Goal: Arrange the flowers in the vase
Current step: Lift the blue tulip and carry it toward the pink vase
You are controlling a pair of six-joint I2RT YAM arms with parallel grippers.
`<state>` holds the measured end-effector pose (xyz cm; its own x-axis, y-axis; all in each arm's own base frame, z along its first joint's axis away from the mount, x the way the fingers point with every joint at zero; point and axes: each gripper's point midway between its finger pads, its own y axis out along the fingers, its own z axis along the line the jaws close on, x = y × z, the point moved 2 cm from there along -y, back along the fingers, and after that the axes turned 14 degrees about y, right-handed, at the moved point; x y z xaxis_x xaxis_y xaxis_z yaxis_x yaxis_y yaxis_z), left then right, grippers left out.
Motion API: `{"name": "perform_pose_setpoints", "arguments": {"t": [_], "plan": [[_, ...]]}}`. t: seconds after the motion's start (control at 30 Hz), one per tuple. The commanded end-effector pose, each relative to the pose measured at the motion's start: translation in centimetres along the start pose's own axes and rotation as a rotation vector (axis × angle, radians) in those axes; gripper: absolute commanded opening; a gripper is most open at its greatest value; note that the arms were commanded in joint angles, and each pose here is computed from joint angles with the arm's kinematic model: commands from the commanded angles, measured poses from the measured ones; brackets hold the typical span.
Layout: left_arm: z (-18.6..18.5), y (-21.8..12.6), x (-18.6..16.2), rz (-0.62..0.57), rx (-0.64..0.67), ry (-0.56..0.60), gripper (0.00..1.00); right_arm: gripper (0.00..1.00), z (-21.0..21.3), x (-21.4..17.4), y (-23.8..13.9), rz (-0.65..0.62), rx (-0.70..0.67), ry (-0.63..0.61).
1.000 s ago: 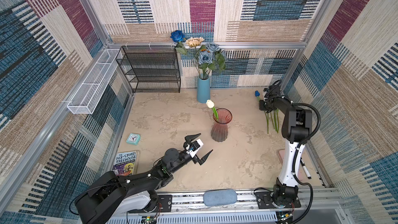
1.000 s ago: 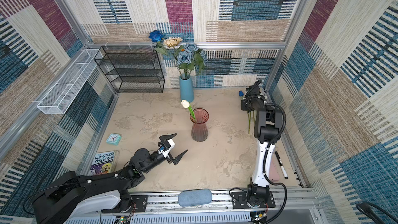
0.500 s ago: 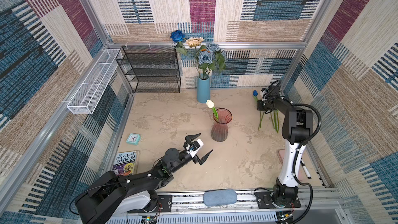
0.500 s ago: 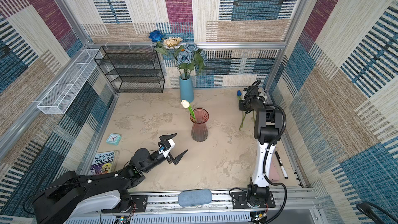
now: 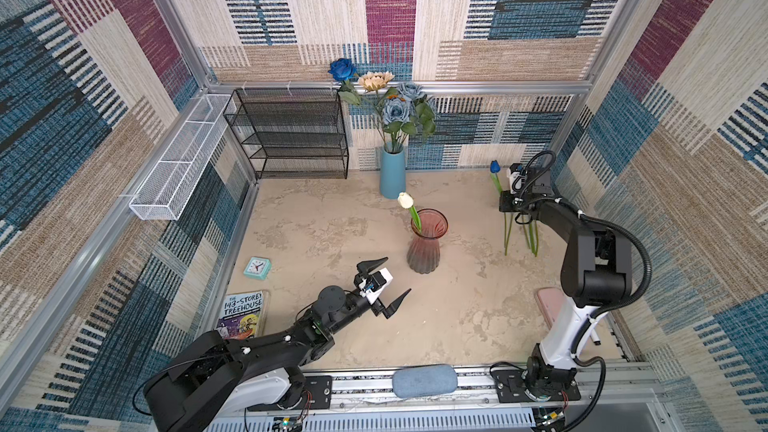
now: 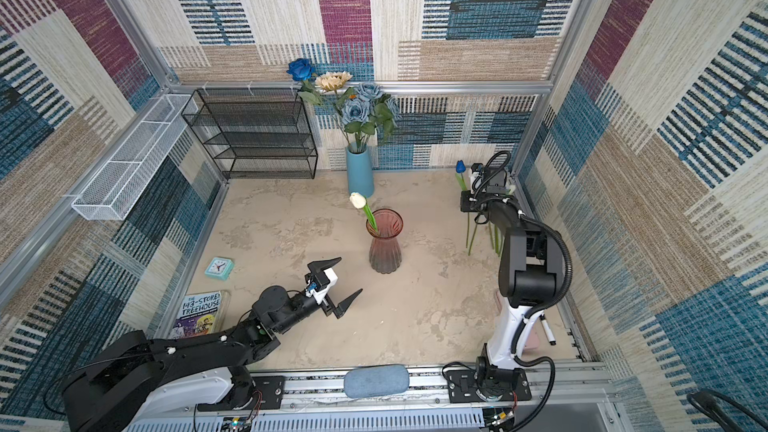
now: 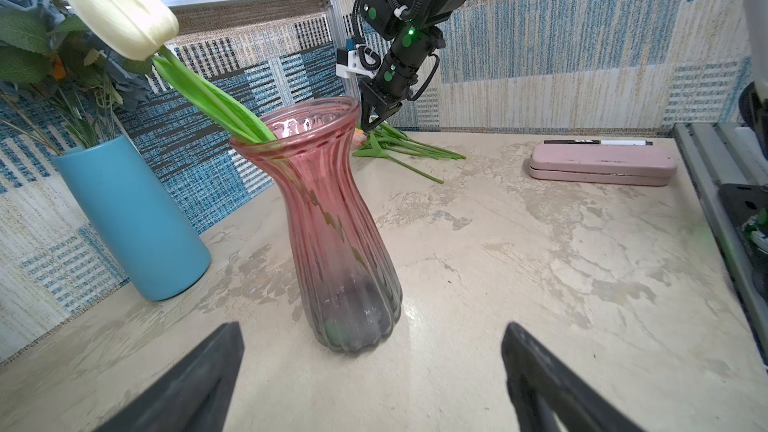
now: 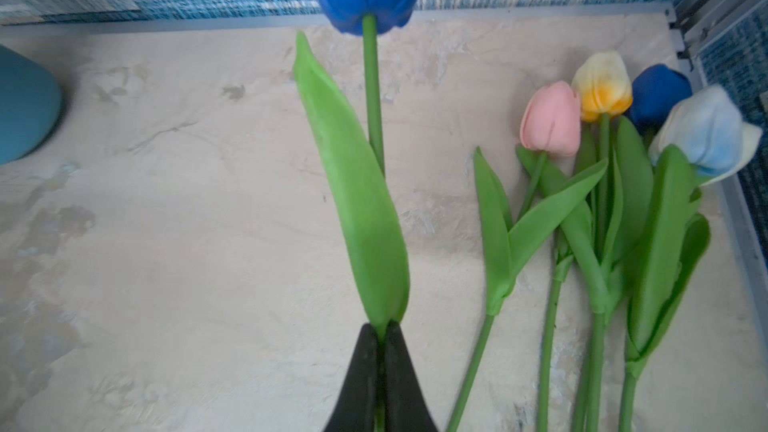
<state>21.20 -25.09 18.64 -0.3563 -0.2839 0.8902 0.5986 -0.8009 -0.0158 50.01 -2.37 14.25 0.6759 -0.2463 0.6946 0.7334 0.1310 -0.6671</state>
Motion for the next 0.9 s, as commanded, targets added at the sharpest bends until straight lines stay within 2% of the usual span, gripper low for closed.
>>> {"name": "perform_pose_setpoints", "arguments": {"t": [0.0,0.3,0.53,0.63,0.77,0.87], "plan": [[0.2,0.0,0.5,-0.021,0.006,-0.007,1.00,0.01,3.1,3.3,-2.5,-0.173,0.133,-0.070],[0.4,-0.5,0.9,-0.040,0.022,0.004,1.00,0.02,12.6,3.7,-13.3,-0.447,0.481,-0.187],[0.4,-1.0,1.3,-0.072,0.029,0.006,1.00,0.03,19.2,1.3,-23.8,-0.644,0.847,-0.295],[0.4,-1.0,1.2,-0.071,0.030,0.005,1.00,0.04,21.4,0.4,-27.5,-0.717,0.959,-0.340],[0.4,-0.8,1.2,-0.067,0.027,0.002,1.00,0.04,23.1,0.0,-31.1,-0.814,1.078,-0.336],[0.4,-0.8,1.2,-0.068,0.022,-0.001,1.00,0.04,24.2,0.7,-31.5,-0.831,1.136,-0.277]]}}
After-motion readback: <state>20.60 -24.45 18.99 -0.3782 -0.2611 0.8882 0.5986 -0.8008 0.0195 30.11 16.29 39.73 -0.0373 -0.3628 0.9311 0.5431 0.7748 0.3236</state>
